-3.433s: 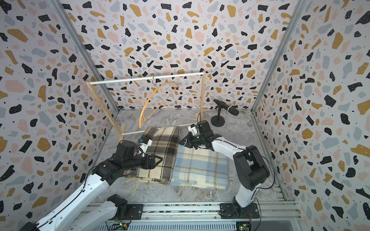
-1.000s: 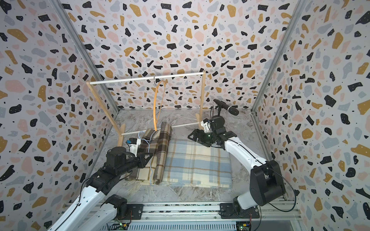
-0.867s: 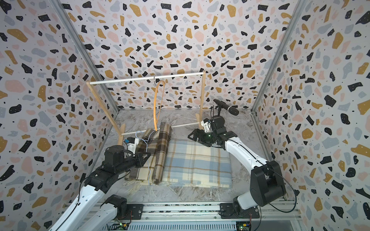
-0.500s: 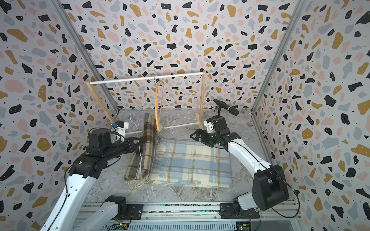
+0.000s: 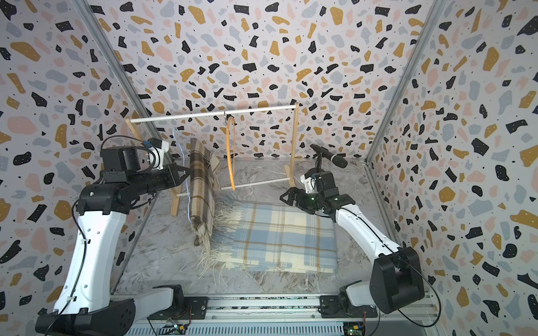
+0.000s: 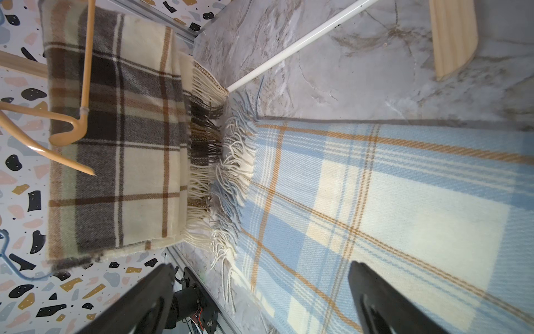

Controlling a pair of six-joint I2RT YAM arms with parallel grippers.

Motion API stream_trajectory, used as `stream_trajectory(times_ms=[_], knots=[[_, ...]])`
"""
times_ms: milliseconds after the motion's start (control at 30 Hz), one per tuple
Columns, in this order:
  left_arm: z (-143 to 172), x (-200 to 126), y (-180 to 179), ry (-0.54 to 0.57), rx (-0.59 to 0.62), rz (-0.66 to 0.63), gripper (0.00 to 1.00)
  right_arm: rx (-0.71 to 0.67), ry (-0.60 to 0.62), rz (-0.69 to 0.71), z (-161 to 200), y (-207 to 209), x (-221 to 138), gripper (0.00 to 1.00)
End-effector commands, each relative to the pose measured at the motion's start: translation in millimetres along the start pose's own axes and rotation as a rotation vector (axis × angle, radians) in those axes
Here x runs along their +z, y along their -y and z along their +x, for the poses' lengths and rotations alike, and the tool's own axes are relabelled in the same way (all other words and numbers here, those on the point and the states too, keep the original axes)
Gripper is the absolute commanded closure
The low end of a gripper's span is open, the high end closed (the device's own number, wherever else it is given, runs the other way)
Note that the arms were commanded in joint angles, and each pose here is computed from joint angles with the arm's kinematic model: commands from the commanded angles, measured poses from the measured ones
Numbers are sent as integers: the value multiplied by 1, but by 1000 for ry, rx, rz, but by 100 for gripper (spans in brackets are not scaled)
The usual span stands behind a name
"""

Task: Hang the scarf on the hanger
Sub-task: Place the hanger at the clothesline.

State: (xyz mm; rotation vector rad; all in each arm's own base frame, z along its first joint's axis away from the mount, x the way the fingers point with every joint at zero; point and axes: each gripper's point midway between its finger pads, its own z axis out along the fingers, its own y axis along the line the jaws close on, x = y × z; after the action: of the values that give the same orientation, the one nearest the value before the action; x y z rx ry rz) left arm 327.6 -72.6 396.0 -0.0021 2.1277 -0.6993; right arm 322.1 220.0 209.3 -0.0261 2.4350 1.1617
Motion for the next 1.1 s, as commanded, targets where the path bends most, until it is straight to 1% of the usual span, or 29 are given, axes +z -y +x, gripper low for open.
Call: stream_trajectory(times_ms=[0, 233, 433, 600, 833, 933, 1067], knots=[[-36, -17, 19, 90, 118, 55, 100, -27, 23, -11, -1, -8, -14, 0], [-60, -10, -2, 71, 139, 13, 100, -20, 30, -17, -5, -10, -15, 0], [-74, 7, -21, 19, 140, -12, 100, -21, 31, -15, -6, -10, -15, 0], [-89, 17, -32, 15, 130, -24, 100, -14, 29, -8, -3, -6, -15, 0], [-105, 25, -62, 19, 115, -101, 100, -12, 28, -4, -3, -4, -15, 0], [-106, 34, -75, 5, 94, -112, 100, -9, 25, -2, -2, -2, -14, 0], [-98, 48, -93, -32, 74, -141, 100, -3, 25, 3, -2, 0, -13, 0]])
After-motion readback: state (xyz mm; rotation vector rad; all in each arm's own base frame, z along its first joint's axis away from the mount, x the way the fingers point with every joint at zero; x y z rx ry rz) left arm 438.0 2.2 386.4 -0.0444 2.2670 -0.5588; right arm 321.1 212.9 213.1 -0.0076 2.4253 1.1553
